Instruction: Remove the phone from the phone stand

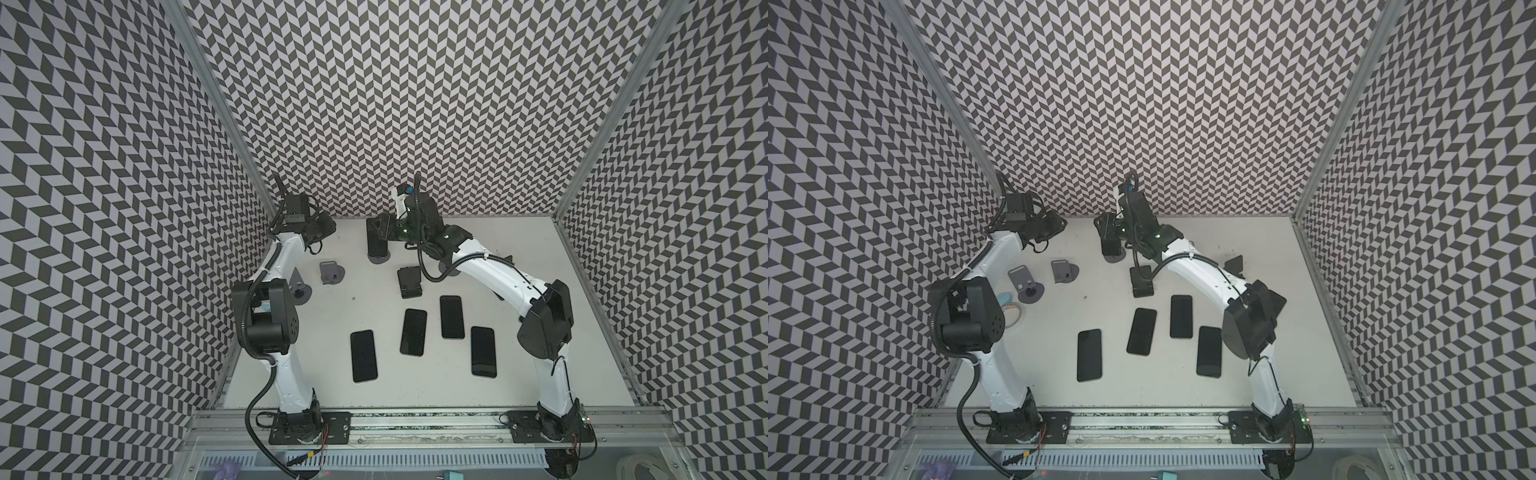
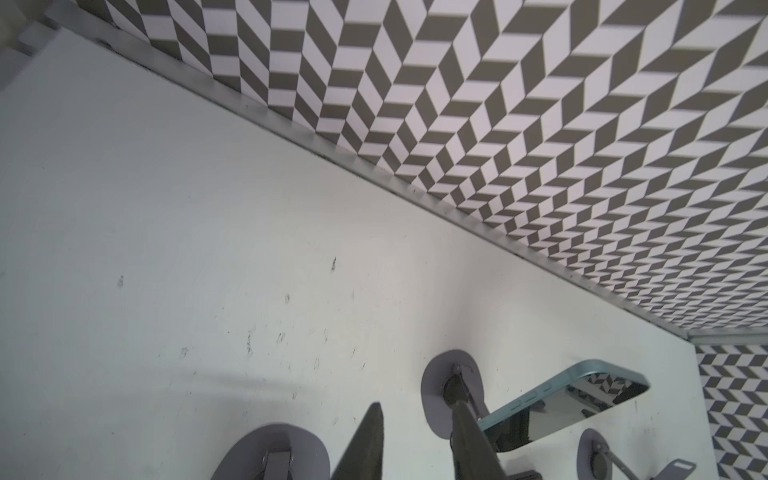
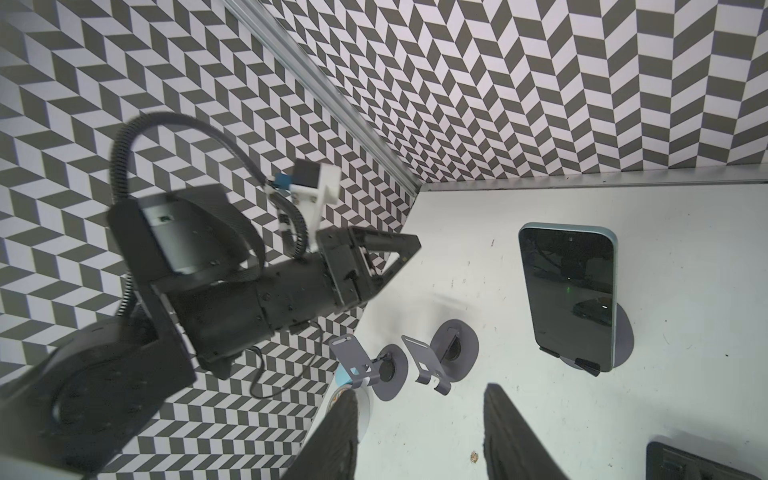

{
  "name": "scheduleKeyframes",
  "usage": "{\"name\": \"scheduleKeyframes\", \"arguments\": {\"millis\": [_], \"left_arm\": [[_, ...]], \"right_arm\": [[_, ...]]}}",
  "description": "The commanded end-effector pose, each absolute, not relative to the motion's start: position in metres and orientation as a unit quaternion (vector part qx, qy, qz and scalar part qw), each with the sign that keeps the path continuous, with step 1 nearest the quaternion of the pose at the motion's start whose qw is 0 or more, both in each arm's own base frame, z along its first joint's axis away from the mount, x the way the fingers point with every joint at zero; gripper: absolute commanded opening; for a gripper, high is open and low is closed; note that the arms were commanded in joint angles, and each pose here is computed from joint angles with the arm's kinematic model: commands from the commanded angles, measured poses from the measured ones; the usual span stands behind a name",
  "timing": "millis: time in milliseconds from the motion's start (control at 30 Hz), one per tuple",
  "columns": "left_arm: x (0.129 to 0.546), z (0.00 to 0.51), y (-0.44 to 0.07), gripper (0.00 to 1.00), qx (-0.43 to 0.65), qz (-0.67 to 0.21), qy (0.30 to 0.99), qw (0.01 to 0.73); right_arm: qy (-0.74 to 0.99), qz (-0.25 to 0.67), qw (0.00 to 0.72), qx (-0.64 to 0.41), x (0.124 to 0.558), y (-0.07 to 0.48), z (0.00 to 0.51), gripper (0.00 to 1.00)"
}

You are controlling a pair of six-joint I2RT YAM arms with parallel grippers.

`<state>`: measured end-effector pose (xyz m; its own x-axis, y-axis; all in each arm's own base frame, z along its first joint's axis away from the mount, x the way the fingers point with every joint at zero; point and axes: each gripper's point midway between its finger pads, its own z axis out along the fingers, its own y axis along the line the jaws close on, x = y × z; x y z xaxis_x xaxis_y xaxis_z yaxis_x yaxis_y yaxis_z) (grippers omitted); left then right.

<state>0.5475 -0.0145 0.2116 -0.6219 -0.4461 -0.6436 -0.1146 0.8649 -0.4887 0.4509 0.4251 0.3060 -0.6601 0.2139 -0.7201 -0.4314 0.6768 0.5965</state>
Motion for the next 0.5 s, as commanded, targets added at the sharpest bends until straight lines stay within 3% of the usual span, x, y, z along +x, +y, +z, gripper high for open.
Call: {"name": "scheduleKeyframes", "arguments": {"millis": [0,467], "left_arm": [[0.550,0.244,-0.008,0.36,-0.155,-0.192,0.864,0.439],[0.560,0.311,-0.040,0.70,-0.080,-0.153,0.822,0.542]], "right_arm": [[0.799,0.399,0.444,-0.069,0.449,0.407,0.347,0.48],[0.806,0.370,0.459,-0.057,0.465,0.354,0.354,0.49]]}}
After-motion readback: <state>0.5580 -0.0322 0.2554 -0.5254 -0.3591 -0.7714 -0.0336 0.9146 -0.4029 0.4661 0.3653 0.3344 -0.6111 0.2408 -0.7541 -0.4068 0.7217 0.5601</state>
